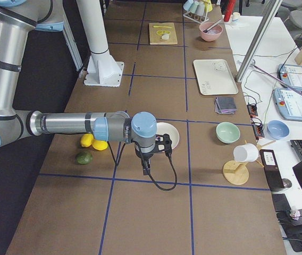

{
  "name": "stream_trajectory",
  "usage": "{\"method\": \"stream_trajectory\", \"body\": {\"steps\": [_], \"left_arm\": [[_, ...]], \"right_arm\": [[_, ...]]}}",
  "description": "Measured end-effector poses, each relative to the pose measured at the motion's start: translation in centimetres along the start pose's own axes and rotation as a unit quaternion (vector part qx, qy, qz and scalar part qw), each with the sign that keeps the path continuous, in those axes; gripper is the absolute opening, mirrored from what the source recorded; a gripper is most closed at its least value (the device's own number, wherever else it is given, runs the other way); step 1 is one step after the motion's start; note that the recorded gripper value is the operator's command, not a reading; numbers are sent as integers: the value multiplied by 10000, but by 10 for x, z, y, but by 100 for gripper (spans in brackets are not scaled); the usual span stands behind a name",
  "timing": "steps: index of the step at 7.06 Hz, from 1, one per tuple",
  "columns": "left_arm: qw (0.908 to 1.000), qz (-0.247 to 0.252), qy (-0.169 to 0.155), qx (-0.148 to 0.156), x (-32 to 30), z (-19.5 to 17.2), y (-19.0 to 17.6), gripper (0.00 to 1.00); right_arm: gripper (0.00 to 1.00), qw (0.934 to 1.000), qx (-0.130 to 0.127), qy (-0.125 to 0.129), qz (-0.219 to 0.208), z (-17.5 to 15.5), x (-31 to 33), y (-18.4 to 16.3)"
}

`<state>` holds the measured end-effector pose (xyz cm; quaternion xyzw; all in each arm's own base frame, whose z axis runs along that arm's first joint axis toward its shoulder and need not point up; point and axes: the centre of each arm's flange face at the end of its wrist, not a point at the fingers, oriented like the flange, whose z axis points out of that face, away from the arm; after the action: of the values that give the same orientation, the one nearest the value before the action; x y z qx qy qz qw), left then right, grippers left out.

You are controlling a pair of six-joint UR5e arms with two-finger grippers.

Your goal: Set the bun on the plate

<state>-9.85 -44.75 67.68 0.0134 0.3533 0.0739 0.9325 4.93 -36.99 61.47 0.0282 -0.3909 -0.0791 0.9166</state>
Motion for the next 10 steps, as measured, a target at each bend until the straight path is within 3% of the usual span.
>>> {"method": "stream_trajectory", "body": {"steps": [7, 10], "left_arm": [[10000, 41, -41, 30, 1, -1, -2, 100], [10000, 6, -5, 5, -1, 3, -1, 100]], "right_arm": [[100, 9999, 74, -21, -97, -4, -8, -21], [100, 9999, 98, -110, -61, 16, -39, -61]]}}
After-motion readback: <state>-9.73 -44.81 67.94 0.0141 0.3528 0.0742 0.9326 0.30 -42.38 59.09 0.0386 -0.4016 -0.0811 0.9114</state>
